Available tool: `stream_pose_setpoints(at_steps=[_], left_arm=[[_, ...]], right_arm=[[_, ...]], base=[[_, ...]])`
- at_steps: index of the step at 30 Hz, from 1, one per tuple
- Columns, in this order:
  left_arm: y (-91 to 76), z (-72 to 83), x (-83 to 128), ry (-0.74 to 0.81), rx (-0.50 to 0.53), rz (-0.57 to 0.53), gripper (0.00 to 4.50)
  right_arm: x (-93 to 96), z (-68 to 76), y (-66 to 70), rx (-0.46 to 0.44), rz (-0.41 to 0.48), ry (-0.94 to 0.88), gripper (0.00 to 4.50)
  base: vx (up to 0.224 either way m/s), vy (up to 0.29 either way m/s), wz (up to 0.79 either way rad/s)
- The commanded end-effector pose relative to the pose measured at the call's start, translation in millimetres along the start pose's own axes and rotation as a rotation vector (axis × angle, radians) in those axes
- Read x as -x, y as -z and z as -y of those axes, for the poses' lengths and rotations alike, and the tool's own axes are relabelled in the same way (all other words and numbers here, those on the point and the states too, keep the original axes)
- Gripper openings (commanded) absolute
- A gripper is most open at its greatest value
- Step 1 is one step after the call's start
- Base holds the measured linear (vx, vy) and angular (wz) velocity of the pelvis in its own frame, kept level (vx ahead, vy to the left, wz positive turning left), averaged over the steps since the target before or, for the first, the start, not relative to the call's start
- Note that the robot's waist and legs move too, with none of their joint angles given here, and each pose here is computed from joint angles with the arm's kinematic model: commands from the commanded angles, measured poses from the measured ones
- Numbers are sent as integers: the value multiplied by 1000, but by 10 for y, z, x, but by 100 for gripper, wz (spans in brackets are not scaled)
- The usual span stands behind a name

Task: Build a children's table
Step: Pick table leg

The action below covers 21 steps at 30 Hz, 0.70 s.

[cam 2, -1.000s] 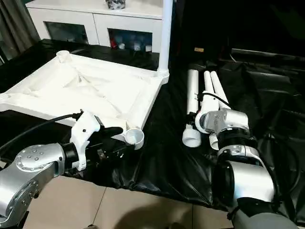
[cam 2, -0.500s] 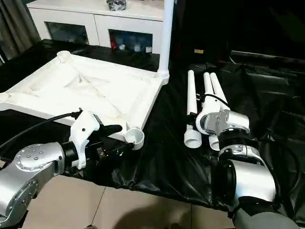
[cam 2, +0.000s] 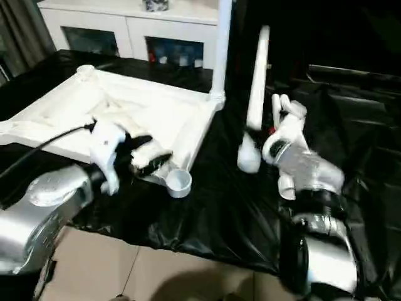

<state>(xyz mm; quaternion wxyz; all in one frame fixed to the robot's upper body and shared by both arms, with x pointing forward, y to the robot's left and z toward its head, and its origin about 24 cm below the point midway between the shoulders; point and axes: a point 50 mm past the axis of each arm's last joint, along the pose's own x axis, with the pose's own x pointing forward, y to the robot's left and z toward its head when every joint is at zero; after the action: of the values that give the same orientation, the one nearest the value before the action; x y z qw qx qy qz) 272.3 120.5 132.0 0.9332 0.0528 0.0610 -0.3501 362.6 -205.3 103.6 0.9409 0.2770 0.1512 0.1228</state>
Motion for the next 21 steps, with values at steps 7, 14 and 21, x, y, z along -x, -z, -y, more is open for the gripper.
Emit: stream_pose_setpoints(at_steps=[7, 14, 21], left_arm=[[-357, -3, -258, 13, 203, 192, 343], [-774, 172, -431, 253, 494, 376, 343], [-843, 317, -491, 381, 566, 365, 343]], right_arm=[[450, -365, -258, -106, 247, -493, 186], [752, -714, -201, -91, 230, -828, 186], [811, -871, -54, -69, 126, -930, 186]], base=[[0, 0, 0], [0, 0, 0], [0, 0, 0]])
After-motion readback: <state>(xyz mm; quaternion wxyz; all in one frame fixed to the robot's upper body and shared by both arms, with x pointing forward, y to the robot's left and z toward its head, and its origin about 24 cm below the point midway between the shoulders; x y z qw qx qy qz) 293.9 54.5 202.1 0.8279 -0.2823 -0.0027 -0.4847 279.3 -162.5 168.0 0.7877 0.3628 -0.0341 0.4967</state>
